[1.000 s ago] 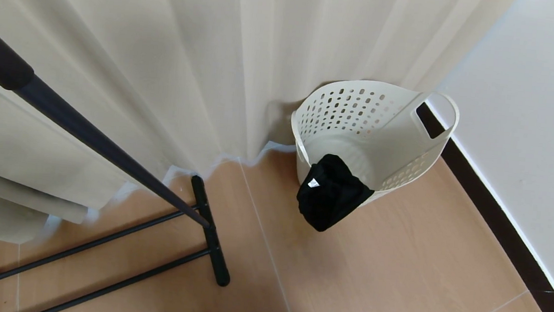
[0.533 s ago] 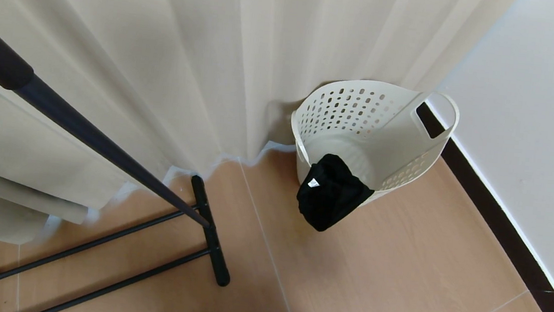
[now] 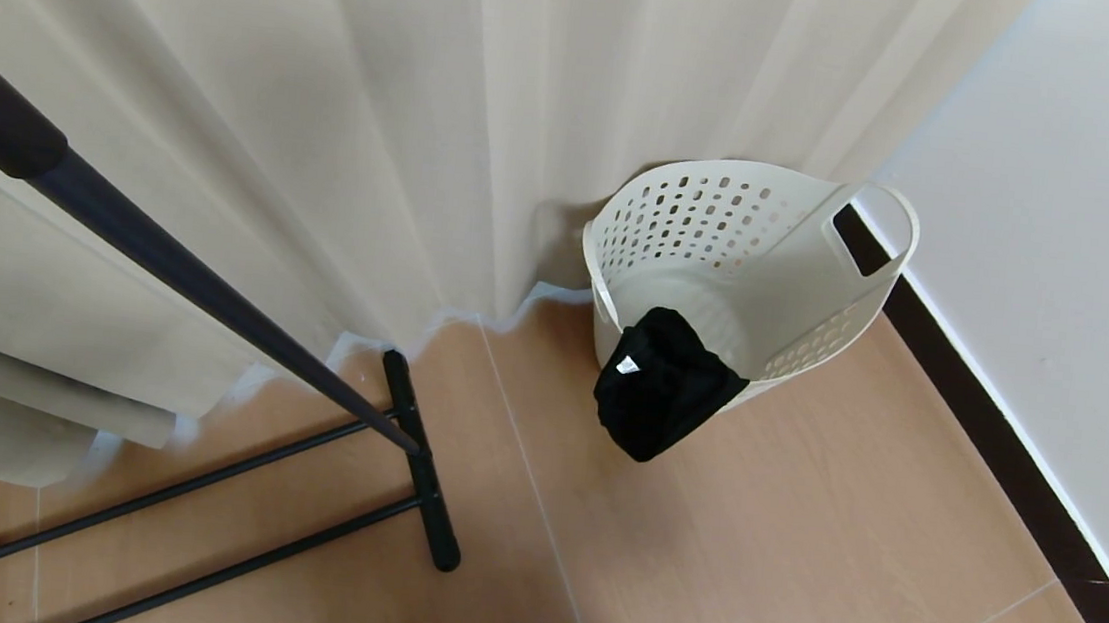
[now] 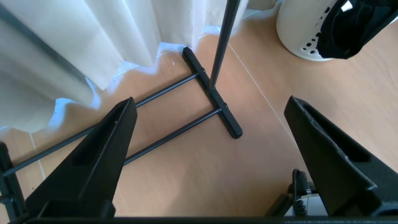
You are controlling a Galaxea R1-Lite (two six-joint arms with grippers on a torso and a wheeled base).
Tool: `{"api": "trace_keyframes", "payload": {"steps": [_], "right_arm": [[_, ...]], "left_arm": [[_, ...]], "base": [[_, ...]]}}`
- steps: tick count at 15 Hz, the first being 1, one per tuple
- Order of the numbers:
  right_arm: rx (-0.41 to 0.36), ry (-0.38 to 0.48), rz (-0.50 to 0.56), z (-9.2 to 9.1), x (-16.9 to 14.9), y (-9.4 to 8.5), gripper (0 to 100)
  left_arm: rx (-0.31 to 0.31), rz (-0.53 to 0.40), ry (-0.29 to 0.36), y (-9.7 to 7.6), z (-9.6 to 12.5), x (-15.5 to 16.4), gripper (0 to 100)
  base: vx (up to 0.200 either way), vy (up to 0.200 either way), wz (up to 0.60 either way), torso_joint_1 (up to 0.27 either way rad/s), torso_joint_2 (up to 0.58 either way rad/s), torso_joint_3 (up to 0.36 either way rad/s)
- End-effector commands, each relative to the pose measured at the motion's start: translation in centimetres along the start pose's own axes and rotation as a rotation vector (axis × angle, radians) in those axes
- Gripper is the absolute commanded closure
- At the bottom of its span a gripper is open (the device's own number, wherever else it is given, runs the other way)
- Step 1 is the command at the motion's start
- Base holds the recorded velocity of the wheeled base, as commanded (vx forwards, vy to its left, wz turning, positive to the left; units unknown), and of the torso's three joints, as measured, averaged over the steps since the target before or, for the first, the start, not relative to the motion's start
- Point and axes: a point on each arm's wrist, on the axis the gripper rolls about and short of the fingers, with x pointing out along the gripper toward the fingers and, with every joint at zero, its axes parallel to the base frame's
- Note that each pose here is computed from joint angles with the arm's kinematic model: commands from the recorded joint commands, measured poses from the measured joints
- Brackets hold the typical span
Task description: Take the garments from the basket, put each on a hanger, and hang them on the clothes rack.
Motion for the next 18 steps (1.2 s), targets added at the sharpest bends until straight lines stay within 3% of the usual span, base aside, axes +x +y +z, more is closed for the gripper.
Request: {"api": "trace_keyframes", "payload": {"steps": [1, 4, 5, 7, 8, 9, 12, 14, 15, 18], "right_arm": [[-0.014, 0.169, 0.086, 1.2, 2.6, 0.3, 0], [-0.022, 0.213, 0.102, 1.7, 3.5, 0.4, 0], [-0.03, 0.225, 0.156, 3.8, 4.7, 0.8, 0], [-0.061, 0.238, 0.218, 5.9, 6.1, 1.4, 0], [-0.115, 0.238, 0.31, 8.5, 8.0, 2.9, 0], [-0.142, 0.254, 0.347, 9.9, 9.5, 4.0, 0], [-0.344, 0.344, 0.403, 11.7, 16.8, 7.4, 0], [-0.423, 0.342, 0.39, 12.9, 21.3, 9.2, 0], [-0.457, 0.323, 0.355, 13.9, 24.8, 10.4, 0], [-0.458, 0.288, 0.304, 15.2, 30.7, 11.6, 0]], "left_arm": [[0.0, 0.0, -0.001, 0.0, 0.0, 0.0, 0], [0.0, 0.0, -0.001, 0.0, 0.0, 0.0, 0], [0.0, 0.0, -0.001, 0.0, 0.0, 0.0, 0], [0.0, 0.0, -0.001, 0.0, 0.0, 0.0, 0], [0.0, 0.0, -0.001, 0.0, 0.0, 0.0, 0], [0.0, 0.0, -0.001, 0.0, 0.0, 0.0, 0], [0.0, 0.0, -0.001, 0.0, 0.0, 0.0, 0], [0.0, 0.0, -0.001, 0.0, 0.0, 0.0, 0], [0.0, 0.0, -0.001, 0.0, 0.0, 0.0, 0], [0.0, 0.0, -0.001, 0.0, 0.0, 0.0, 0]], "base": [[0.0, 0.0, 0.0, 0.0, 0.0, 0.0], [0.0, 0.0, 0.0, 0.0, 0.0, 0.0], [0.0, 0.0, 0.0, 0.0, 0.0, 0.0], [0.0, 0.0, 0.0, 0.0, 0.0, 0.0], [0.0, 0.0, 0.0, 0.0, 0.0, 0.0], [0.0, 0.0, 0.0, 0.0, 0.0, 0.0], [0.0, 0.0, 0.0, 0.0, 0.0, 0.0], [0.0, 0.0, 0.0, 0.0, 0.0, 0.0], [0.0, 0.0, 0.0, 0.0, 0.0, 0.0], [0.0, 0.0, 0.0, 0.0, 0.0, 0.0]]}}
